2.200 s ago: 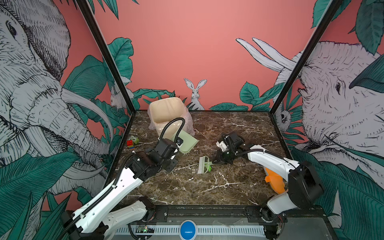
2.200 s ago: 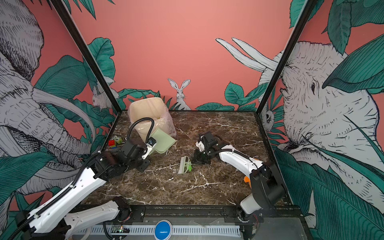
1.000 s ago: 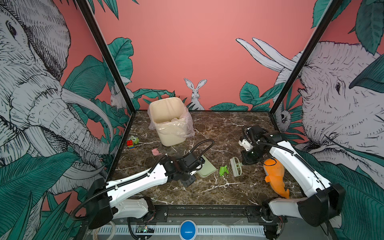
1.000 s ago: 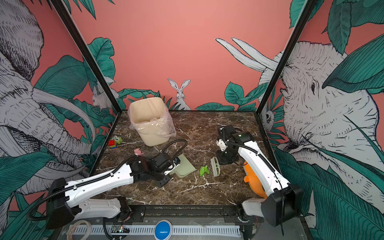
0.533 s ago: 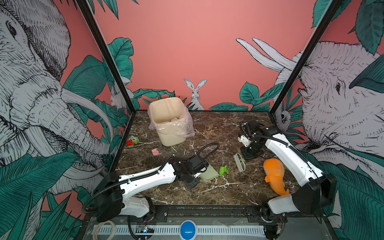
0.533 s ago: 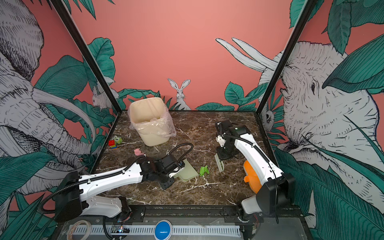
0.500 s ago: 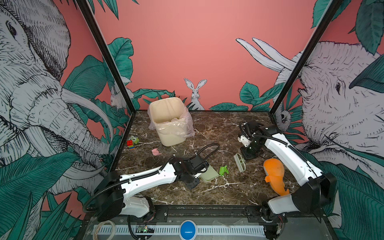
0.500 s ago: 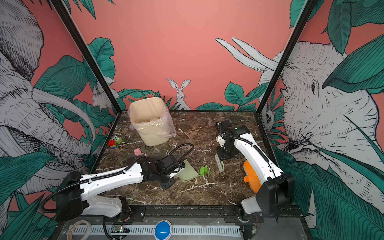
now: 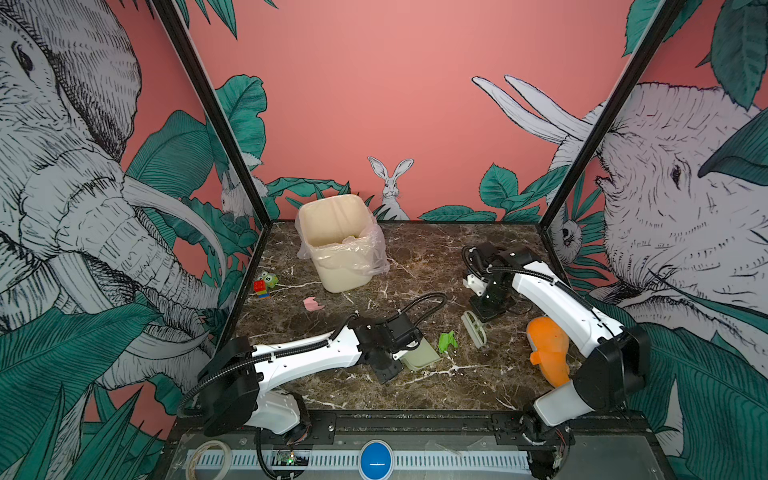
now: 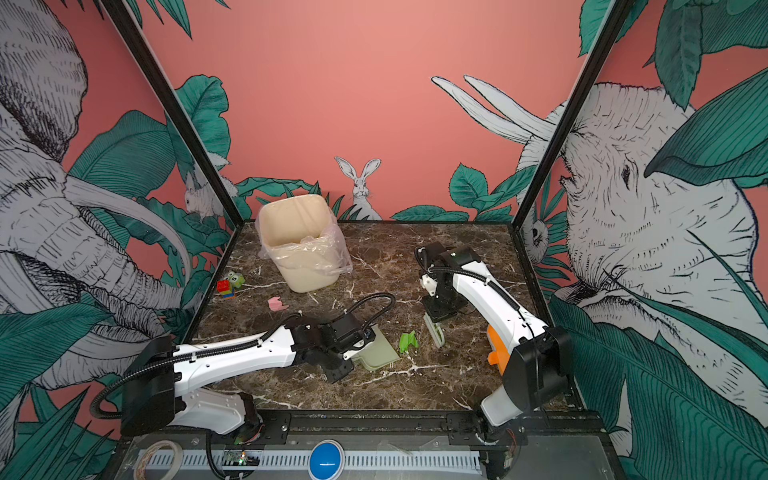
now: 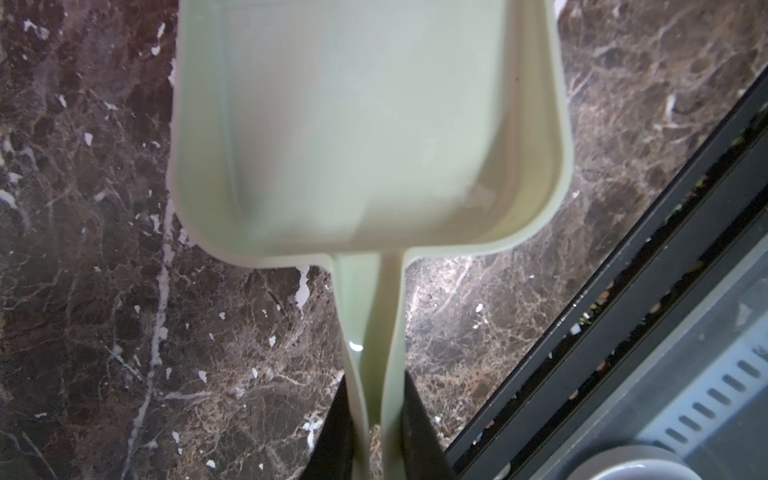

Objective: Sweep away the paper scraps from the table
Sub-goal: 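Sweep the green scrap into the dustpan with the right gripper's brush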

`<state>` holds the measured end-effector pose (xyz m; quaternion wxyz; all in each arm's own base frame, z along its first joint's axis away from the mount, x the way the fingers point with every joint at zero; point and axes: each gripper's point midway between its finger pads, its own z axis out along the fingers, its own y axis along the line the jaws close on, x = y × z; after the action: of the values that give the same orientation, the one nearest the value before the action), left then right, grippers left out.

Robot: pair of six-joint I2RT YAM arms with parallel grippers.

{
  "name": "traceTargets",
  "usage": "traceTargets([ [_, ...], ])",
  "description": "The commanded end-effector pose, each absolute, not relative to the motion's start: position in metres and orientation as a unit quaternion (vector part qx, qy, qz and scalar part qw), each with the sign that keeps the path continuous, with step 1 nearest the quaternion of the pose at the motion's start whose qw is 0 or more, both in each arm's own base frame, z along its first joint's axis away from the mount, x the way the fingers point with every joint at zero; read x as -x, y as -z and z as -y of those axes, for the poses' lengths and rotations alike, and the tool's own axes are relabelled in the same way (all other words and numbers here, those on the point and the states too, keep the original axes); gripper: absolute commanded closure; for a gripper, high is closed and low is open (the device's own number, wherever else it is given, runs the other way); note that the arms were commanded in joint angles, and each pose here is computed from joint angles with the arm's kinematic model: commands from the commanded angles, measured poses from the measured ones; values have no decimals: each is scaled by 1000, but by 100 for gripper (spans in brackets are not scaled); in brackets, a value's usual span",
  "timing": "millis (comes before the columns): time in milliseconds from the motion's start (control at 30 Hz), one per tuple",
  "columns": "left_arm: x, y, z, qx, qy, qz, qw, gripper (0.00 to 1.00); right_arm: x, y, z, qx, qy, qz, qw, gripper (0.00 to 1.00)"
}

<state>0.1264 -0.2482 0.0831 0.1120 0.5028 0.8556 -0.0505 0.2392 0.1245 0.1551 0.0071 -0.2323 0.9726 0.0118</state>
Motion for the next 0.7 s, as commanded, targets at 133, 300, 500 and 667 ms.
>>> traceTargets([
  [133, -125, -83, 249, -511, 53, -851, 113, 90, -237, -156, -134, 254, 6, -967, -5, 100],
  [300, -125, -79, 251, -515, 54, -848, 114, 90, -236, -152, -140, 259, 12, -966, -16, 100],
  [500, -123, -77, 249, -516, 59, -847, 116, 90, -232, -151, -146, 258, 8, -966, -19, 100],
  [667, -120, -76, 250, -517, 66, -846, 110, 90, -233, -157, -150, 257, 6, -966, -7, 100],
])
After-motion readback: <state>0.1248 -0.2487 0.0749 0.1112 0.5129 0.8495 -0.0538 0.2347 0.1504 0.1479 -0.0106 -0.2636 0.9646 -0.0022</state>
